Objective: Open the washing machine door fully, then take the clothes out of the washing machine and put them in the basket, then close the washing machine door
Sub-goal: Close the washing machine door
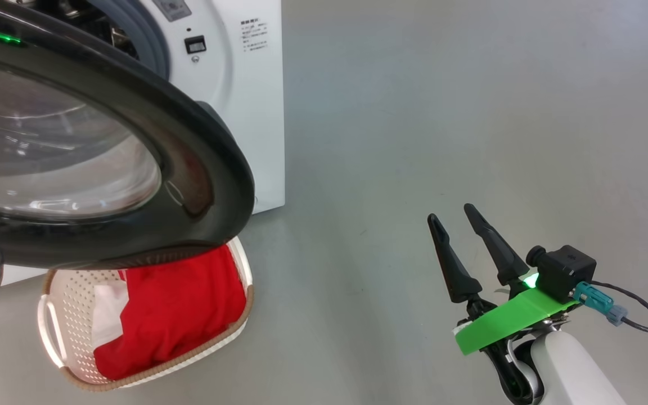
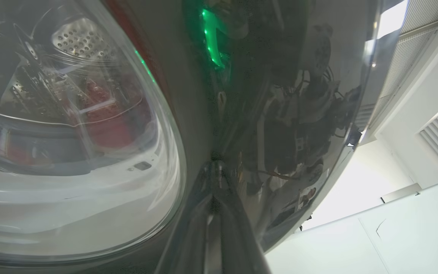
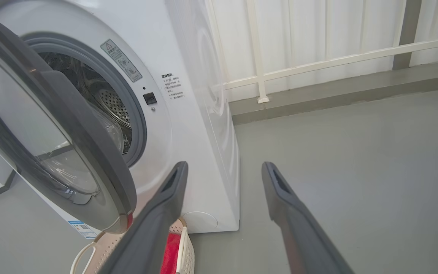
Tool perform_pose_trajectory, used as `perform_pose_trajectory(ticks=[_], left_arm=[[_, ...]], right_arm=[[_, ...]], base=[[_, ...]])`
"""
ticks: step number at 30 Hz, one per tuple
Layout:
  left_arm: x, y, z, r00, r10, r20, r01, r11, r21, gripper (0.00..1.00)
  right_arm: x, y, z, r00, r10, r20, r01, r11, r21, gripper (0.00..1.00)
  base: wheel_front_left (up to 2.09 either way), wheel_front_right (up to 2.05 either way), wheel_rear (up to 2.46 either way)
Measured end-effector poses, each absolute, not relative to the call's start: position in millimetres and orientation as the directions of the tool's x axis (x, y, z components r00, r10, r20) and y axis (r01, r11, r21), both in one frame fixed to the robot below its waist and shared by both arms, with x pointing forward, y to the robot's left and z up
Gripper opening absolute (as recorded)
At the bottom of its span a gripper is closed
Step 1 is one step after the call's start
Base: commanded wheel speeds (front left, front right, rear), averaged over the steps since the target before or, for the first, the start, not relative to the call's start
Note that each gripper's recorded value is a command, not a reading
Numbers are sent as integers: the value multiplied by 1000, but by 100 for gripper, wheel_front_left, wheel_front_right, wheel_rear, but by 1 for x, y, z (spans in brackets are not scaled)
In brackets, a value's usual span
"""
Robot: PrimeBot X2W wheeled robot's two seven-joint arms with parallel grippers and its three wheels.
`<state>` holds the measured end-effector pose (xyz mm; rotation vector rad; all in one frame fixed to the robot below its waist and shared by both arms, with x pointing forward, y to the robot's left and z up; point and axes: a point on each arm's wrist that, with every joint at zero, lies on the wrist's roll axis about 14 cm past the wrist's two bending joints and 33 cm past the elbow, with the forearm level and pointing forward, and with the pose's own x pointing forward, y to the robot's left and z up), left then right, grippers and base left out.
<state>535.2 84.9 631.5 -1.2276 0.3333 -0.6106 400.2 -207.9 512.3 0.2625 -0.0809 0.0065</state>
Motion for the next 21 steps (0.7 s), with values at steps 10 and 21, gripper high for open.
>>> perform_pose_trajectory(ticks=[10,21], left_arm=[[547,76,622,787,-612,74,246,200,-948,0],[555,68,618,775,-627,74,248,194,-949,0]], right_arm=[[399,-215,506,998,-24,62,8,967,254,100],[397,-221,503,997,-52,53,36,965,258,100]], base=[[0,0,0],[0,0,0]])
